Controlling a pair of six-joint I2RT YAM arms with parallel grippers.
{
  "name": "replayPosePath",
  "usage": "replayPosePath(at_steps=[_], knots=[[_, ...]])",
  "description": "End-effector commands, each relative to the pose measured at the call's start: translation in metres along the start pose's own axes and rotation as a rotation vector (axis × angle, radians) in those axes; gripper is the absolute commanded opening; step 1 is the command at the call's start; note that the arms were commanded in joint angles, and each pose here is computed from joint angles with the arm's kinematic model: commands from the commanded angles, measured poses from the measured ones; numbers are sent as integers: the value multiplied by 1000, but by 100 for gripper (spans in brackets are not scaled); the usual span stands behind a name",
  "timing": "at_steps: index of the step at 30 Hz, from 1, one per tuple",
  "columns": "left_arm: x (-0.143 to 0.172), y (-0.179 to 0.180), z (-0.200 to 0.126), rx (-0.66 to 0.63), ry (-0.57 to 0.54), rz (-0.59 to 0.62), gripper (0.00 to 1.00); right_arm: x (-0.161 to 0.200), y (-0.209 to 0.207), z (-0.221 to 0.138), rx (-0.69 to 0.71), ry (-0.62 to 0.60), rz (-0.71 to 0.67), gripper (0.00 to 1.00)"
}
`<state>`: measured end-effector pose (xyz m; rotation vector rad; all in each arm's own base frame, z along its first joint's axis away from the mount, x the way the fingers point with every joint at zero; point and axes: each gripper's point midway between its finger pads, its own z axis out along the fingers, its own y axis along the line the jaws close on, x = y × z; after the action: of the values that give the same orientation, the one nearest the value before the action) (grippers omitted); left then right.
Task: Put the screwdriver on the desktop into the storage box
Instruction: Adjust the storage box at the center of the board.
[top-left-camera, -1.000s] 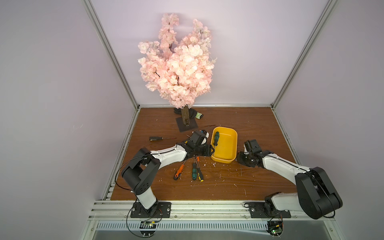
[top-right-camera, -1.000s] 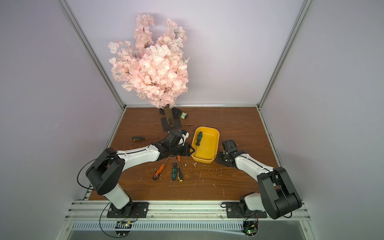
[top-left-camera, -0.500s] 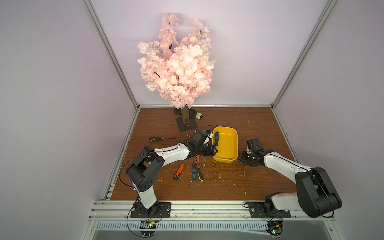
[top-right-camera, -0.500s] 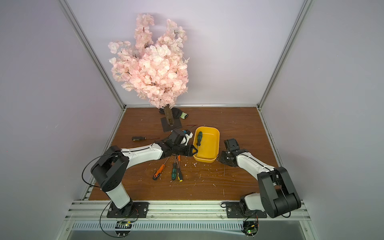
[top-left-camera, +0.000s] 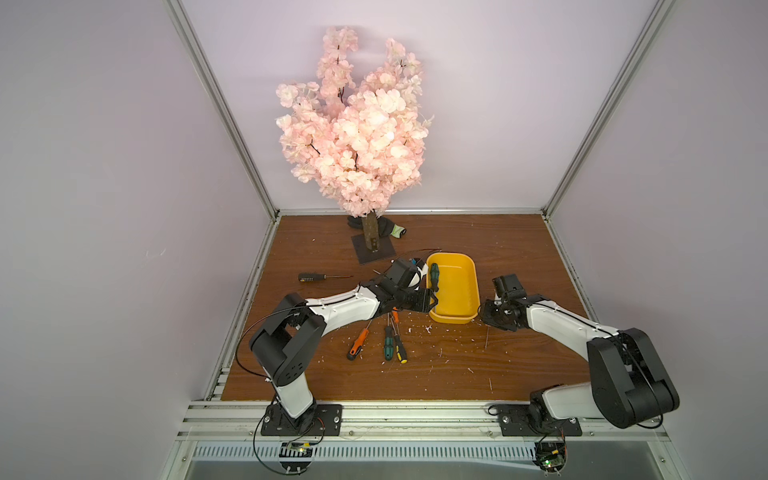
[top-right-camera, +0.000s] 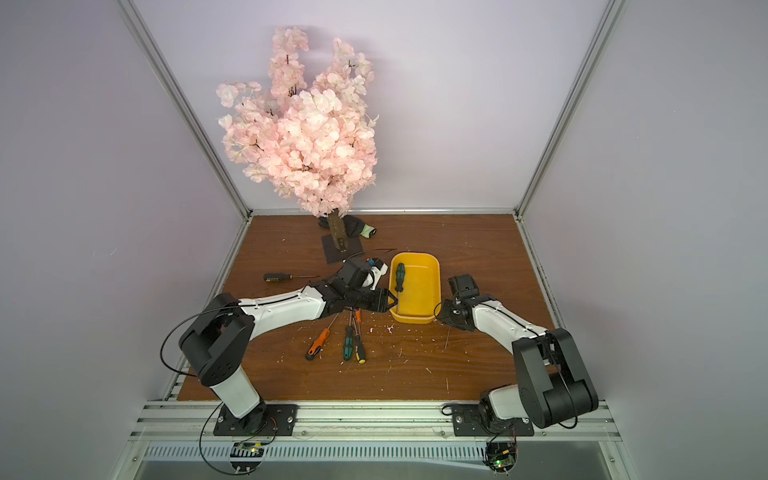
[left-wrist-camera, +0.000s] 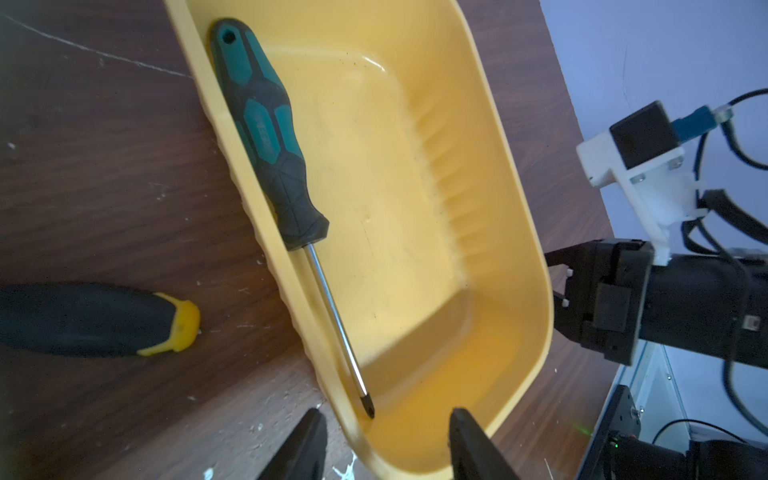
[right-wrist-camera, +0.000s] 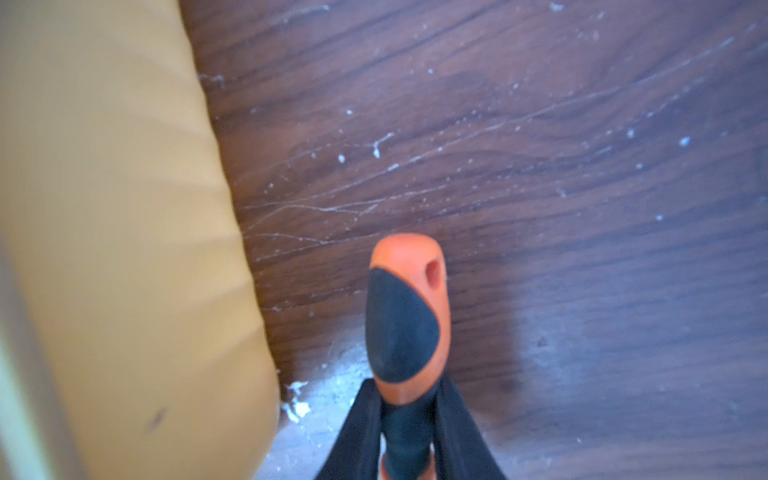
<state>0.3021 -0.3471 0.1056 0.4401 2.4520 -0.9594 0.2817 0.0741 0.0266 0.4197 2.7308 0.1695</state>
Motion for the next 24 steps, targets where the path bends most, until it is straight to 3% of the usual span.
replayPosePath(at_steps=[1, 5, 12, 24], knots=[[-7, 12, -16, -35, -49, -25, 54, -10, -3, -12, 19, -24, -5, 21], [-19, 33, -37, -72, -124, -80, 56, -19, -5, -23, 17, -51, 5, 21], [-32, 48, -61, -186, -178, -49, 58, -47, 6, -55, -11, -134, 7, 21], [-23, 63, -78, -261, -221, -89, 62, -94, 71, -95, -176, -238, -68, 21]])
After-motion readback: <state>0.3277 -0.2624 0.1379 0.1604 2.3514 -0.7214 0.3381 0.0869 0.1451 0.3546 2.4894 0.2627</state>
